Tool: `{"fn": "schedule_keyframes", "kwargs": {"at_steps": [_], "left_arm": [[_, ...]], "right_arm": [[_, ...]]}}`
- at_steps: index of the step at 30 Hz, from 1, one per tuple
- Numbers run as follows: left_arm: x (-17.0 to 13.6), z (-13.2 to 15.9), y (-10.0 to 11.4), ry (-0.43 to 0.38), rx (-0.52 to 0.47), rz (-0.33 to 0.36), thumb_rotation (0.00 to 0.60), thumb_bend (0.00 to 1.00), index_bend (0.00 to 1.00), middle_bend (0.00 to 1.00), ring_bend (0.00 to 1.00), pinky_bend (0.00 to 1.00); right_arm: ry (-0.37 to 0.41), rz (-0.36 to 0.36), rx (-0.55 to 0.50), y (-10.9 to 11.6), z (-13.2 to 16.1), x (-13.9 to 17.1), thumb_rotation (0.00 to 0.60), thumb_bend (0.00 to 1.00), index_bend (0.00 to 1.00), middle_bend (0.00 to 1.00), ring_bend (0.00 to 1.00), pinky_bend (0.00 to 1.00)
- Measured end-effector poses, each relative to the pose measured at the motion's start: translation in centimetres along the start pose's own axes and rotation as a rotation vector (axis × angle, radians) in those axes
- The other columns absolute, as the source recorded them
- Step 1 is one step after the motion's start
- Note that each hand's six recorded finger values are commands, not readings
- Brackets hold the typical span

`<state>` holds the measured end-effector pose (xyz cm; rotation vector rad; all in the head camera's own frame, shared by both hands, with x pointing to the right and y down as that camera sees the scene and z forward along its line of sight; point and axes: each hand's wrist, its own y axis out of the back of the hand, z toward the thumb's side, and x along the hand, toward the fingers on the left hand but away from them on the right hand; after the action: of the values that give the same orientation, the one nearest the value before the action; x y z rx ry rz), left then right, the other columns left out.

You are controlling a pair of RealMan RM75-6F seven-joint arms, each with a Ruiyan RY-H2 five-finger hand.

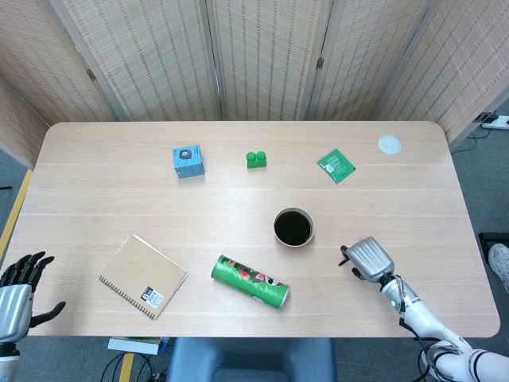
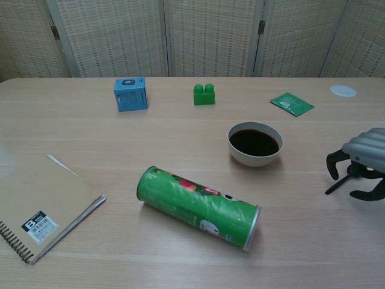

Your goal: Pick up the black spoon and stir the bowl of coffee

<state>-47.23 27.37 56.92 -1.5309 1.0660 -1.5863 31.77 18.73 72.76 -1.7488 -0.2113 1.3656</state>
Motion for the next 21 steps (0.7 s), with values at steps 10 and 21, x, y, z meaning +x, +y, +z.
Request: {"fn": "schedule_keyframes", "kwargs": {"at_steps": [10, 21], "left_arm": [[-0.1, -0.4, 0.1, 0.011, 0.001, 0.003, 0.6, 0.2, 0.21, 0.15, 0.12, 0.18], [-0.1, -0.4, -0.1, 0.013, 0.002, -0.004, 0.6, 0.2, 0.22, 0.15, 0.12, 0.18]], "right_arm": [[0.002, 0.018, -0.001, -0.6, 0.3, -1.2, 0.6, 0.25, 0.48, 0.98, 1.0, 1.0], [-0.003, 0.032, 0.004, -0.9, 0.1, -1.7, 0.6, 0.26, 0.49, 0.98, 1.0, 1.0]]}}
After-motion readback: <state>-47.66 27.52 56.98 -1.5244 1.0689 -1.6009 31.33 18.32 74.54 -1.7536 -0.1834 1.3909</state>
